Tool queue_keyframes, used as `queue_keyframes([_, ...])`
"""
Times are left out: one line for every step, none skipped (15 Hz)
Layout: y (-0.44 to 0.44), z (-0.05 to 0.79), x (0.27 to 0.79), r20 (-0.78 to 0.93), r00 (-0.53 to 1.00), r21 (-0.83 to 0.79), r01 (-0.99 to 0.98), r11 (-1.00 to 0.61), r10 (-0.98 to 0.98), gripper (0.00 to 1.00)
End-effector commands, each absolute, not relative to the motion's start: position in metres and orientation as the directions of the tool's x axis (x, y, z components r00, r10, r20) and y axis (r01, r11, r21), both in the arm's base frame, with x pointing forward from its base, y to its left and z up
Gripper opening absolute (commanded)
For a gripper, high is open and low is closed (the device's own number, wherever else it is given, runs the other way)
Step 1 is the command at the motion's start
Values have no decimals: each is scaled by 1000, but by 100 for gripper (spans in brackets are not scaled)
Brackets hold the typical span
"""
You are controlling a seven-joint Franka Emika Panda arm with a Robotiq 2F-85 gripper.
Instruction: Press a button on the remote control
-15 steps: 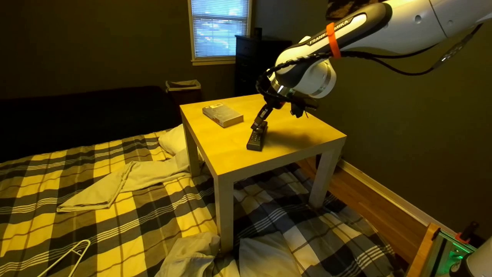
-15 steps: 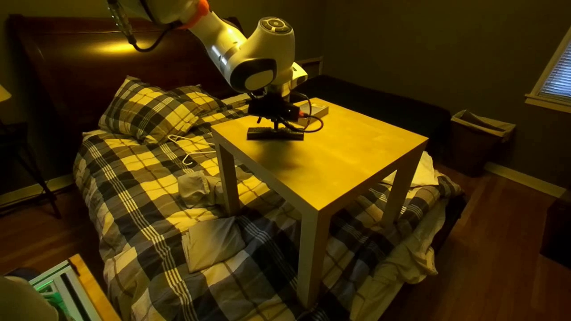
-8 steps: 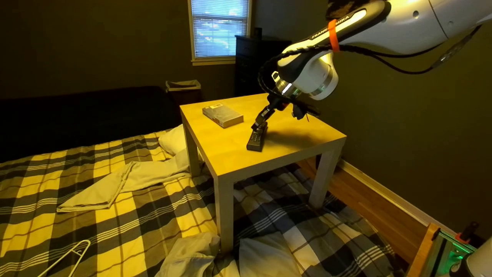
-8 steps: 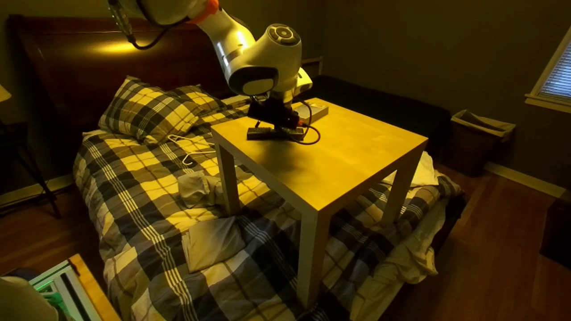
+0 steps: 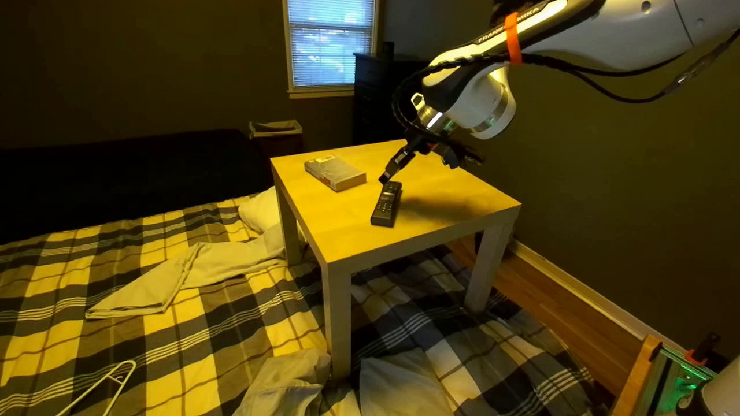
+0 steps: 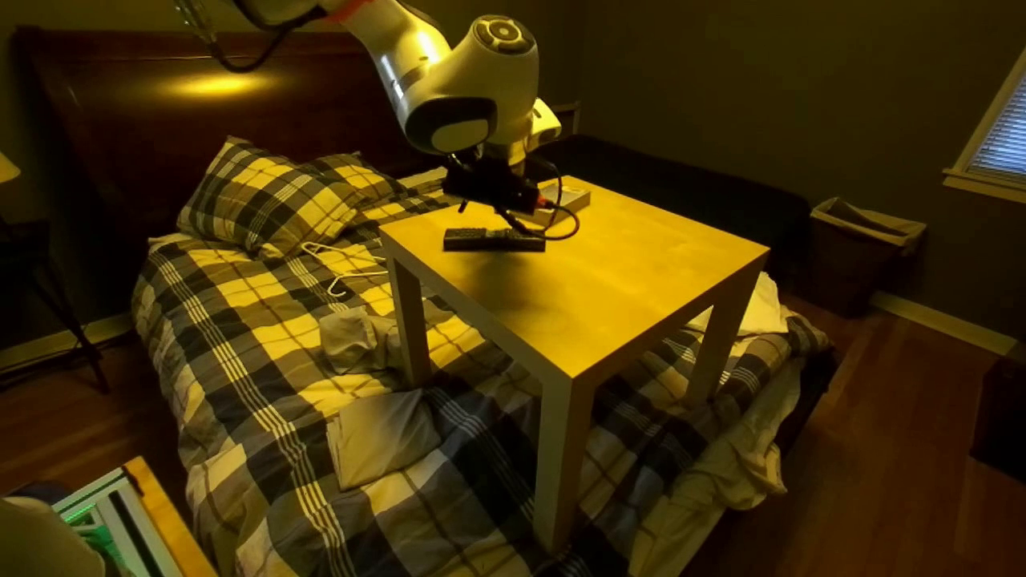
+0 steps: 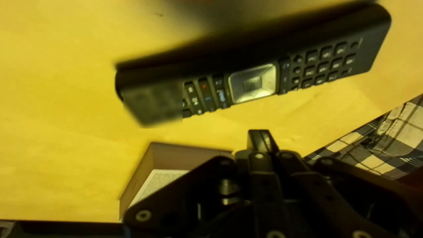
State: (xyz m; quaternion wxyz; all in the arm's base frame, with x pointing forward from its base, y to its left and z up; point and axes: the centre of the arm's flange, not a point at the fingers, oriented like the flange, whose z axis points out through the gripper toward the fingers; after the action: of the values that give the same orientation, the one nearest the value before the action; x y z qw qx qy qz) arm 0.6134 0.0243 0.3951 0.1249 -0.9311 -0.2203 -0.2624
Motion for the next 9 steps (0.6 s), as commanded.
queue_keyframes([12,464,590,506,785,-21,426,-904,358,0])
queue_keyframes([4,480,584,481,799,26,399,-917,361,26])
queue_keyframes([-5,493,576,441,823,62,369,-927,357,27])
queue_keyframes([-15,503,566,409,843,82,346,-935,348,32])
queue_keyframes([-23,511,552,362,867,87,335,-938,343,40])
queue_keyframes([-30,518,540,312,890,103,316,-943,332,47])
queue_keyframes([-33,526,528,260,913,122,294,-948,316,56])
queue_keyframes([-35,534,517,201,932,126,280,-952,301,62])
queue_keyframes([-35,543,503,141,949,124,266,-956,282,69])
